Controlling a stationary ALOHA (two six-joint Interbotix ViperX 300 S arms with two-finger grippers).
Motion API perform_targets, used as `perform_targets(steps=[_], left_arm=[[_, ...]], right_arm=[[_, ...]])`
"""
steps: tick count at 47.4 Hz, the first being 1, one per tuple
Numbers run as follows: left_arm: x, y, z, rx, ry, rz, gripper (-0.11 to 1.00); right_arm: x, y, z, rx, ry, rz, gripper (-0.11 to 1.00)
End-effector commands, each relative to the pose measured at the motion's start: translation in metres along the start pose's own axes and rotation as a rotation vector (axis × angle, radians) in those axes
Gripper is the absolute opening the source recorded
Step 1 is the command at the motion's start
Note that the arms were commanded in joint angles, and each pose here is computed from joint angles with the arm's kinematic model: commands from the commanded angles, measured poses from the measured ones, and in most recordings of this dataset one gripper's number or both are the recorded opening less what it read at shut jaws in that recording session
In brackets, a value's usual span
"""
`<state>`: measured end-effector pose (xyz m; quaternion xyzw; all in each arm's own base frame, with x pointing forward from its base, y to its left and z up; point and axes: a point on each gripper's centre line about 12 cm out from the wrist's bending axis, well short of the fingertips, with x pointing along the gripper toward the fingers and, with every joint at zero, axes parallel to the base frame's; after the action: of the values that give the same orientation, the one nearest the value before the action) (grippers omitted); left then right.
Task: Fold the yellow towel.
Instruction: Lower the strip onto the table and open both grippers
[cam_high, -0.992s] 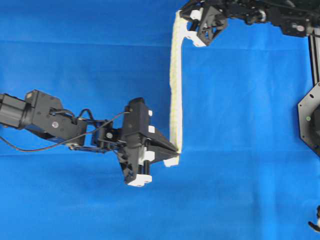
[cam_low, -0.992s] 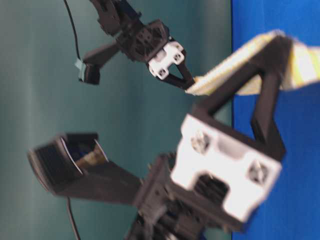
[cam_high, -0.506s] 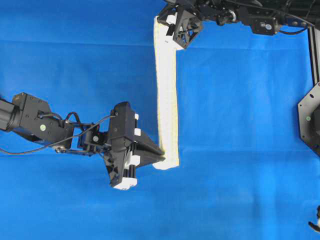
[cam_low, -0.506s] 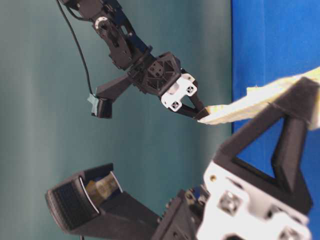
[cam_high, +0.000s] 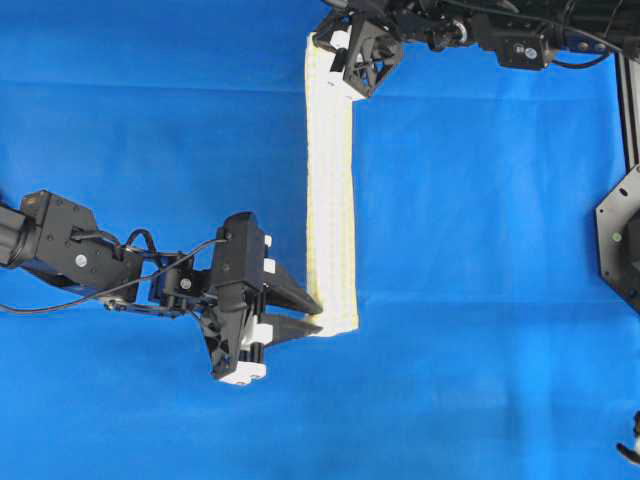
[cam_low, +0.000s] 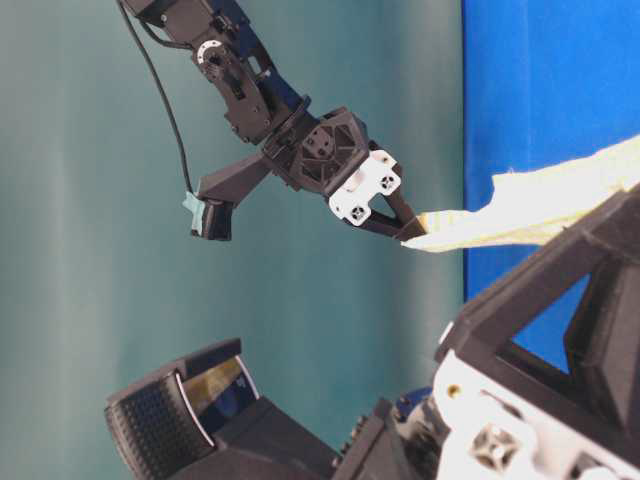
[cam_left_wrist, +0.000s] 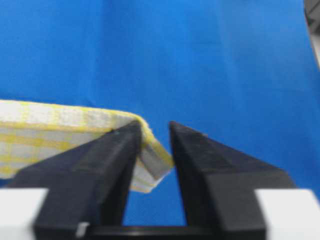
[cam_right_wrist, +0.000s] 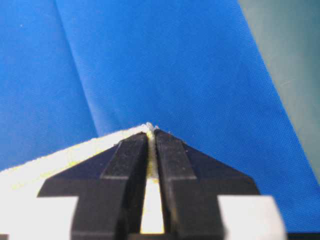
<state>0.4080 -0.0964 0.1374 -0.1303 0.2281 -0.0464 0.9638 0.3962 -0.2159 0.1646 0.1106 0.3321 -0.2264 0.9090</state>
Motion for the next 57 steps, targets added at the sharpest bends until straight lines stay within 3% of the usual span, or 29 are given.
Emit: perform_targets(steps=[1,9,15,24,35,57], left_arm=[[-0.006,-0.007,0.016,-0.001,-0.039,-0.019,0.36],[-0.006,-0.006,0.014,0.000,-0.017,-0.014,0.81],[-0.009,-0.007,0.015,-0.001,-0.007,-0.015,0.80],[-0.028,-0.006,0.025,-0.004,0.019,-0.014,0.77],[-0.057,0.013,0.028,-0.015,0.036,0.026,0.76],[-0.126,0.099,0.021,-0.111,-0.026,0.242,0.76]], right_arm=[[-0.006,0.001,0.015,-0.002,-0.044,0.001,0.19],[-0.006,0.005,0.013,-0.008,-0.042,0.006,0.61],[-0.008,0.006,0.013,-0.008,-0.039,0.009,0.73],[-0.029,0.006,0.015,-0.009,-0.062,0.010,0.73],[-0.070,0.007,0.005,-0.002,-0.093,0.010,0.73],[-0.145,0.007,-0.047,0.075,-0.157,0.015,0.73]])
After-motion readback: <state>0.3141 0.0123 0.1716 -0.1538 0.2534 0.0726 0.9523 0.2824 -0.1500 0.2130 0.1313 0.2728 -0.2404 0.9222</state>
